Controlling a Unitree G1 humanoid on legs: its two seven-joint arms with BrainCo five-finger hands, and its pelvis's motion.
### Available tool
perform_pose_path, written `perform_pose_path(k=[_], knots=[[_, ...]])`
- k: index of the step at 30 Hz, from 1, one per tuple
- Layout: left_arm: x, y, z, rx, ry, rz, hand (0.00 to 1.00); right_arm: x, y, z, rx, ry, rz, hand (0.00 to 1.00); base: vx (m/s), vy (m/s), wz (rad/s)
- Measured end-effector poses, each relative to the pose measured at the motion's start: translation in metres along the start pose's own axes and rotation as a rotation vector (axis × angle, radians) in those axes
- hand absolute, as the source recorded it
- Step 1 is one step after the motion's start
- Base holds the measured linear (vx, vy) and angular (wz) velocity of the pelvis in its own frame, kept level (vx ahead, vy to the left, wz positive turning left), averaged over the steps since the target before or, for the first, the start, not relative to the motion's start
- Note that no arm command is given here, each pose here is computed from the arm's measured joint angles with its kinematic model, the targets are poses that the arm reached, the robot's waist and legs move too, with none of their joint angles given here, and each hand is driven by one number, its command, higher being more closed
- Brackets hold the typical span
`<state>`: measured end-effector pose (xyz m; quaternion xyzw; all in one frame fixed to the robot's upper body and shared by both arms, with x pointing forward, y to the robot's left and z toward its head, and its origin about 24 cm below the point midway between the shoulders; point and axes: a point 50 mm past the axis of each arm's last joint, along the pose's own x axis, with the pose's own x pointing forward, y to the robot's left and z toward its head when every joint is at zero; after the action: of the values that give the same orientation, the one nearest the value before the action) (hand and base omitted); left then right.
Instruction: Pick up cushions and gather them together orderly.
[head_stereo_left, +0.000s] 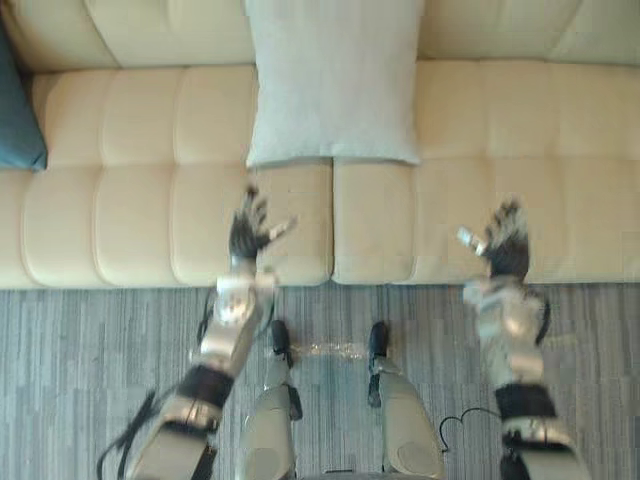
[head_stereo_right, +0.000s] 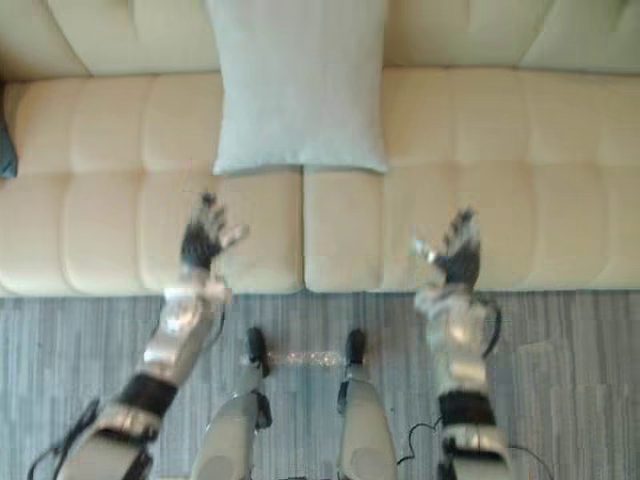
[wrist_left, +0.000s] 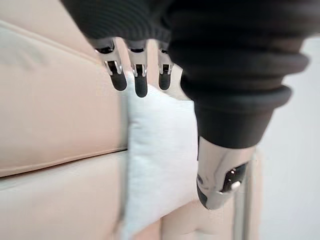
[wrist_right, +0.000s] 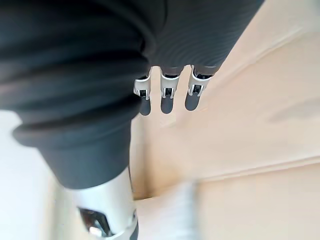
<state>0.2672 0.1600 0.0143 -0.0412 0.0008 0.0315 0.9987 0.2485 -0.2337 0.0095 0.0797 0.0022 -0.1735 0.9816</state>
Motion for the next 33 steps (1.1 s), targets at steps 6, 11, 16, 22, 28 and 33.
perform_pose_path(k=[6,11,16,22,28,33], knots=[[-0.074,0.043,-0.094,0.091,0.422,0.162,0.00,-0.070,-0.032,-0.092,-0.075,0.413,-0.064,0.00,0.06,-0.004,-0.21],[-0.142,0.069,-0.151,0.173,0.813,0.236,0.00,-0.132,-0.059,-0.147,-0.121,0.770,-0.162,0.00,-0.01,0.019,-0.12],[-0.166,0.072,-0.162,0.197,0.924,0.223,0.00,-0.163,-0.071,-0.161,-0.127,0.915,-0.218,0.00,0.02,0.000,0.00],[-0.169,0.064,-0.166,0.196,0.949,0.189,0.00,-0.163,-0.069,-0.164,-0.157,0.946,-0.194,0.00,0.03,-0.001,-0.03],[-0.155,0.062,-0.164,0.219,0.935,0.158,0.00,-0.142,-0.054,-0.162,-0.157,0.907,-0.141,0.00,0.04,0.000,-0.12],[-0.119,0.053,-0.153,0.215,0.841,0.131,0.00,-0.130,-0.030,-0.162,-0.133,0.876,-0.081,0.00,-0.01,0.001,0.04]])
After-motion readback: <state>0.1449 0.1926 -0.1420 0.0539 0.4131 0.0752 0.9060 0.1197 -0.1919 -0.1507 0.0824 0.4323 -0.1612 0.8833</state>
